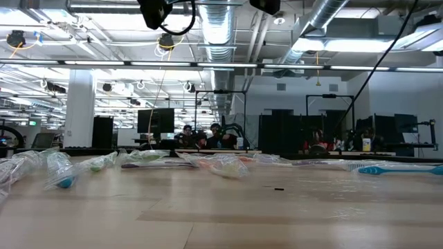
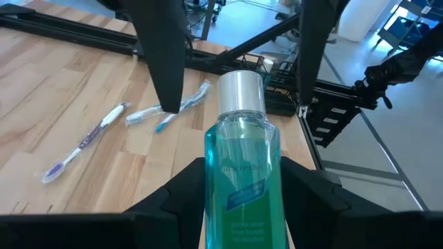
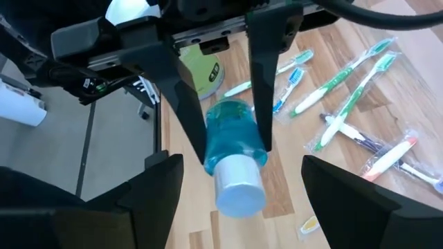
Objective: Pick & Place toothbrushing station
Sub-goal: Put the blue mouthwash bottle into the black organizer
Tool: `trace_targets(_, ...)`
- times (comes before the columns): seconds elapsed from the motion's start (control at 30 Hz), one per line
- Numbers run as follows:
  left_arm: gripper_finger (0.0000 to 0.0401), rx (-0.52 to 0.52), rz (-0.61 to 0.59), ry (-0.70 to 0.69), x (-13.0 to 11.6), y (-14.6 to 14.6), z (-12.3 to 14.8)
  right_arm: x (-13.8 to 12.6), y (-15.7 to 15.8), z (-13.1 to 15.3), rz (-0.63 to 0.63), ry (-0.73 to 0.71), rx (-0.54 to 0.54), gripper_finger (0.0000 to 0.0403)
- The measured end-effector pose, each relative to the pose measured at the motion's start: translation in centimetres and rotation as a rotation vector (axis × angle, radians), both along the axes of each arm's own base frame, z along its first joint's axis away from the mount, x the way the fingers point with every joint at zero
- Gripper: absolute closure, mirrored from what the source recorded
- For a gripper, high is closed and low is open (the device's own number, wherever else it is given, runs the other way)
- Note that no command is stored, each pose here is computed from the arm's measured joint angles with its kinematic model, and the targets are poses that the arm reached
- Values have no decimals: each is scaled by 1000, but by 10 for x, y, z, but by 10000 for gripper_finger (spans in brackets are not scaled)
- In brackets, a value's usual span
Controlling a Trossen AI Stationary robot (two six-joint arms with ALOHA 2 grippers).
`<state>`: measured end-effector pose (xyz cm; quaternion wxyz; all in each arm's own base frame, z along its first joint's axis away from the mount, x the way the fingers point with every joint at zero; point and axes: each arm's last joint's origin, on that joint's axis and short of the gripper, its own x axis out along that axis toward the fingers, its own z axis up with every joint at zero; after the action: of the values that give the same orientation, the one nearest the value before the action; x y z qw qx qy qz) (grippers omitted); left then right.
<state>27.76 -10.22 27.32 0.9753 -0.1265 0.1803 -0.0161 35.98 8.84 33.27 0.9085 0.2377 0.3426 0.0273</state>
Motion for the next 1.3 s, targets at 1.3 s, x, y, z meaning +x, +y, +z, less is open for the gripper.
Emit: trace_targets(1.3,252,8,24,-25,3,6,2,6,-11,4,-414,162,676,117)
